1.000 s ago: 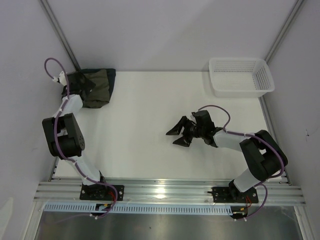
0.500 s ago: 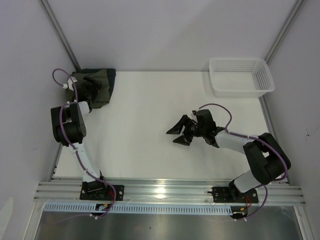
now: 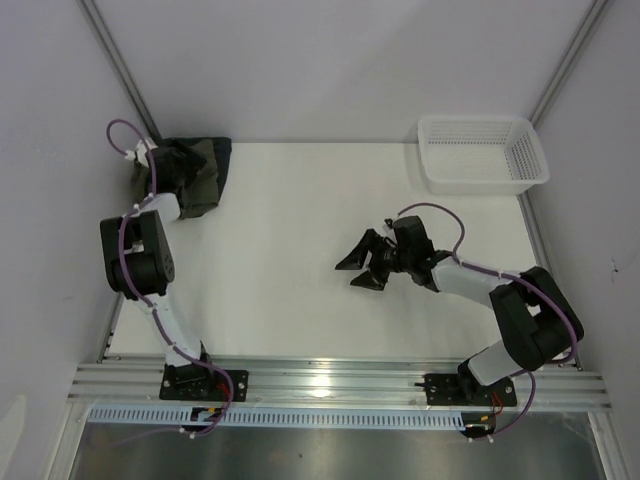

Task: Fold and stack the shorts
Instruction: Neatly place the folded shorts to the corner

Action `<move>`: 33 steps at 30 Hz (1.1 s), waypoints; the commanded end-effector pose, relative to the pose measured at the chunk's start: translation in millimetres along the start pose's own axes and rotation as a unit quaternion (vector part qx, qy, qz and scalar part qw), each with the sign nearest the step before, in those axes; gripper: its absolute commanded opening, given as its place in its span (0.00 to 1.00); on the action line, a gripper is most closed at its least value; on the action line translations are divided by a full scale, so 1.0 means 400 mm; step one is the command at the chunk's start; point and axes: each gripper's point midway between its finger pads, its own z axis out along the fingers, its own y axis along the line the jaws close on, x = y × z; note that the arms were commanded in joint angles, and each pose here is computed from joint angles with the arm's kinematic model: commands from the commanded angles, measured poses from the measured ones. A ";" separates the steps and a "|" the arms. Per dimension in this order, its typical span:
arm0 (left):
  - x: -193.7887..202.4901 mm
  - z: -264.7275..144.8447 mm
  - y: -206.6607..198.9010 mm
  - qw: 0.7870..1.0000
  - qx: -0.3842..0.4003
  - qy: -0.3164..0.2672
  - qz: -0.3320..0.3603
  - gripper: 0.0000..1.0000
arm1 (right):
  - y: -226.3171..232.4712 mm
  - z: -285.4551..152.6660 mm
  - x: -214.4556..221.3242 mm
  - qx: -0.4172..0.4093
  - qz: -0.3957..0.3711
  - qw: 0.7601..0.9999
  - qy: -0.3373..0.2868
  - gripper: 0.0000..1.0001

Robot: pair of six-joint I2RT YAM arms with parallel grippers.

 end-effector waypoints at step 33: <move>0.268 -0.842 -0.046 0.975 0.146 0.062 0.158 0.99 | 0.040 -0.602 -0.162 0.137 -0.273 0.826 -0.473 0.81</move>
